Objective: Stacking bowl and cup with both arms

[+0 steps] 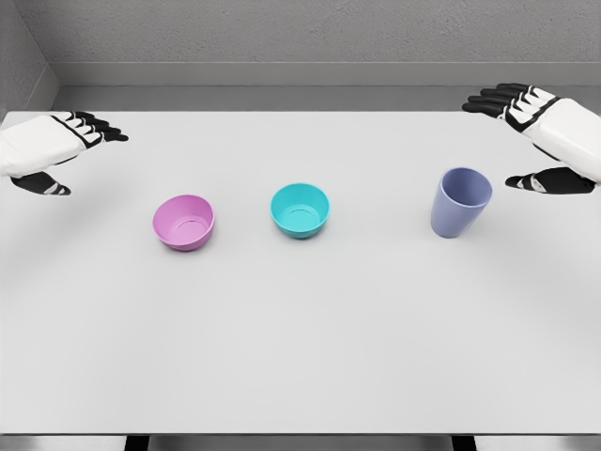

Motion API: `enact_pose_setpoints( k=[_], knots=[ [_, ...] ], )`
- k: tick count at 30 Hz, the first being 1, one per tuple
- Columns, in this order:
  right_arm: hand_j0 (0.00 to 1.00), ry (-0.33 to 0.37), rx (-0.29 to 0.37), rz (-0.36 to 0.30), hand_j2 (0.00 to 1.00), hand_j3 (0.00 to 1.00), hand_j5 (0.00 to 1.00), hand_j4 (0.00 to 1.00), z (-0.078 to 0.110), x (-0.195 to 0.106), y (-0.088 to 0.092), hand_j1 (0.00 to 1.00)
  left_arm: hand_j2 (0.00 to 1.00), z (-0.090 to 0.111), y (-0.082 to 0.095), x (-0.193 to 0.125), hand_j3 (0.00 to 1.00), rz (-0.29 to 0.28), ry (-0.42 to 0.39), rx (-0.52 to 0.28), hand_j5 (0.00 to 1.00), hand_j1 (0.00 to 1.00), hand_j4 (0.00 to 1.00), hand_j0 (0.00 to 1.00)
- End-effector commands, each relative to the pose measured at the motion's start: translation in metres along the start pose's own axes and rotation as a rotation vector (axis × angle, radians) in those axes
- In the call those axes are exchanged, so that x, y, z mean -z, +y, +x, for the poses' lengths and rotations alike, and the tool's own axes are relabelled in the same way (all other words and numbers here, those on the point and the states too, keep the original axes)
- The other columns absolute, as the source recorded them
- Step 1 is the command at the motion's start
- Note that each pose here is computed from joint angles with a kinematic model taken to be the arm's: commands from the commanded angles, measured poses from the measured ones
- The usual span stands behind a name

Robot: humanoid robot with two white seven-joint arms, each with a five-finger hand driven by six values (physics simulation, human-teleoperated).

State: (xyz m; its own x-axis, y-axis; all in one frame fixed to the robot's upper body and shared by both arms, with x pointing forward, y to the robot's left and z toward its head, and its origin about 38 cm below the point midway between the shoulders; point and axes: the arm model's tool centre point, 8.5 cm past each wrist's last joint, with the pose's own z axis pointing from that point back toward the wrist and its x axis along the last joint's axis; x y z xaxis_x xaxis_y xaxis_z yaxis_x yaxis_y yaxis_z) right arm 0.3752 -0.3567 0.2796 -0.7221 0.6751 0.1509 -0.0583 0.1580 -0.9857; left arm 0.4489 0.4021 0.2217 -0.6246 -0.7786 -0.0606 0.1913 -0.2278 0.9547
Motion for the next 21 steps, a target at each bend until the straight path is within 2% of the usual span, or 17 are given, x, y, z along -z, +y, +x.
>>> enact_pose_setpoints(
  k=[1, 8, 10, 12, 14, 15, 17, 19, 21],
  knots=[
    [1.0, 0.005, 0.004, -0.001, 1.0, 1.0, 1.0, 1.0, -0.001, 0.0, -0.001, 1.0, 1.0, 0.0, 0.0, 0.0, 1.0, 0.002, 0.001, -0.003, 1.0, 1.0, 1.0, 1.0],
    [1.0, 0.002, 0.0, -0.005, 1.0, 1.0, 1.0, 1.0, 0.0, 0.0, -0.003, 1.0, 1.0, 0.0, 0.001, 0.001, 1.0, -0.008, 0.0, 0.012, 1.0, 1.0, 1.0, 1.0],
    [1.0, 0.002, -0.004, -0.004, 1.0, 1.0, 1.0, 1.0, 0.0, -0.001, -0.004, 1.0, 1.0, 0.004, -0.003, 0.007, 1.0, -0.06, -0.012, 0.005, 1.0, 1.0, 1.0, 1.0],
    [1.0, 0.007, -0.015, 0.003, 1.0, 1.0, 1.0, 1.0, -0.001, -0.004, -0.008, 1.0, 1.0, 0.018, -0.01, 0.024, 1.0, -0.095, -0.052, -0.012, 1.0, 1.0, 1.0, 1.0],
    [1.0, 0.007, -0.019, 0.003, 1.0, 1.0, 1.0, 1.0, -0.002, -0.005, -0.009, 1.0, 1.0, 0.024, -0.01, 0.03, 1.0, -0.1, -0.07, -0.016, 1.0, 1.0, 1.0, 1.0],
    [1.0, 0.006, -0.018, 0.003, 1.0, 1.0, 1.0, 1.0, -0.001, -0.004, -0.009, 1.0, 1.0, 0.033, -0.014, 0.036, 1.0, -0.131, -0.096, -0.014, 1.0, 1.0, 1.0, 1.0],
    [1.0, 0.0, -0.025, -0.001, 1.0, 1.0, 1.0, 1.0, -0.001, -0.003, -0.012, 1.0, 1.0, 0.044, -0.016, 0.047, 1.0, -0.138, -0.127, -0.018, 1.0, 1.0, 1.0, 1.0],
    [1.0, 0.001, -0.028, -0.001, 1.0, 1.0, 1.0, 1.0, -0.001, -0.004, -0.013, 1.0, 1.0, 0.06, -0.024, 0.062, 1.0, -0.179, -0.17, -0.025, 1.0, 1.0, 1.0, 1.0],
    [1.0, -0.001, -0.027, -0.002, 1.0, 1.0, 1.0, 1.0, 0.0, -0.004, -0.013, 1.0, 1.0, 0.066, -0.023, 0.066, 1.0, -0.173, -0.189, -0.021, 1.0, 1.0, 1.0, 1.0]
  ],
)
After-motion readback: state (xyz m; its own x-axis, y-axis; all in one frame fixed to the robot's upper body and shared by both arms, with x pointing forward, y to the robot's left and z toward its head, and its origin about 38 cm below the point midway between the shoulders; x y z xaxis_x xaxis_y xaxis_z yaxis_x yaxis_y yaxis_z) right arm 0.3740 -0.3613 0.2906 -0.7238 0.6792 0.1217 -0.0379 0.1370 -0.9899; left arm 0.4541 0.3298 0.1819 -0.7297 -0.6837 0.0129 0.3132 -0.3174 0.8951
